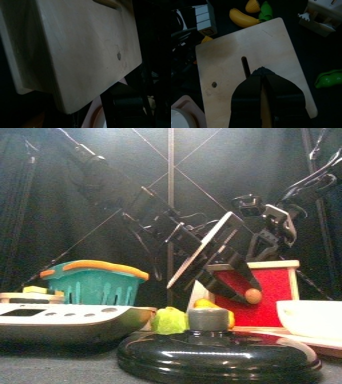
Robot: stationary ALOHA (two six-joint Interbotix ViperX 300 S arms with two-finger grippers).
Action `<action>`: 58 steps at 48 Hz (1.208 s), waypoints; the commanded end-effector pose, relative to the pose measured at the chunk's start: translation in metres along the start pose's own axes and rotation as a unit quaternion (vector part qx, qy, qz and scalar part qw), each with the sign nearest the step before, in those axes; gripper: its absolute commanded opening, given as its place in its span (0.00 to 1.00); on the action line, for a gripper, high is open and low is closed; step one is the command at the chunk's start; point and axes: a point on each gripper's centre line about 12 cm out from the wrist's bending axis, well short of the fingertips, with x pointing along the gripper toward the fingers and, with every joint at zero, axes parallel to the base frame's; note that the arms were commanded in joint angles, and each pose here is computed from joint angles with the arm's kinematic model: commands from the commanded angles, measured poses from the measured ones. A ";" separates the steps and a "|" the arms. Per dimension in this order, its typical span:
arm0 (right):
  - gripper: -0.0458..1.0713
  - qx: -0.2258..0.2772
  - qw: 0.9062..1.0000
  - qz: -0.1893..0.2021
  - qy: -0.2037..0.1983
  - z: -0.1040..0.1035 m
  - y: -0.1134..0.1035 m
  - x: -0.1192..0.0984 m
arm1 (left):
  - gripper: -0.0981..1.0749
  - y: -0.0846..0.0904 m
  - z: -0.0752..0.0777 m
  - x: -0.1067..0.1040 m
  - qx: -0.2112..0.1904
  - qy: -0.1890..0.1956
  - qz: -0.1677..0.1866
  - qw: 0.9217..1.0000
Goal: Open drawer
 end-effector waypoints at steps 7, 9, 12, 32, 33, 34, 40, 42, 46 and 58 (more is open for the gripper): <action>0.30 0.001 1.000 -0.003 0.010 -0.004 -0.001 0.003 | 0.55 -0.007 0.007 -0.007 -0.001 -0.007 -0.009 1.000; 0.30 0.000 1.000 -0.003 0.010 -0.004 -0.001 0.003 | 0.55 -0.007 0.007 -0.008 -0.002 -0.007 -0.009 1.000; 0.30 -0.002 1.000 -0.004 0.011 -0.004 -0.001 0.003 | 0.55 -0.008 0.008 -0.010 -0.001 -0.006 -0.010 1.000; 0.30 0.001 1.000 -0.005 0.011 -0.004 -0.002 0.003 | 0.54 0.001 -0.004 -0.015 0.007 0.005 0.000 1.000; 0.30 0.002 1.000 -0.005 0.011 -0.005 -0.002 0.003 | 0.54 0.001 -0.005 -0.015 0.007 0.006 -0.001 1.000; 0.30 0.002 1.000 -0.005 0.011 -0.004 -0.002 0.003 | 0.54 0.000 -0.005 -0.016 0.008 0.006 -0.001 1.000; 0.30 0.001 1.000 -0.006 0.013 -0.006 -0.002 0.004 | 0.54 0.001 -0.011 -0.018 0.011 0.012 -0.001 1.000; 0.30 0.001 1.000 -0.006 0.014 -0.007 -0.003 0.004 | 0.54 0.001 -0.013 -0.018 0.012 0.015 0.000 1.000; 0.30 0.001 1.000 -0.006 0.015 -0.008 -0.003 0.004 | 0.54 0.001 -0.018 -0.018 0.012 0.025 0.000 1.000; 0.30 0.001 1.000 -0.007 0.016 -0.009 -0.003 0.004 | 0.54 0.003 -0.030 -0.018 0.011 0.073 0.000 0.997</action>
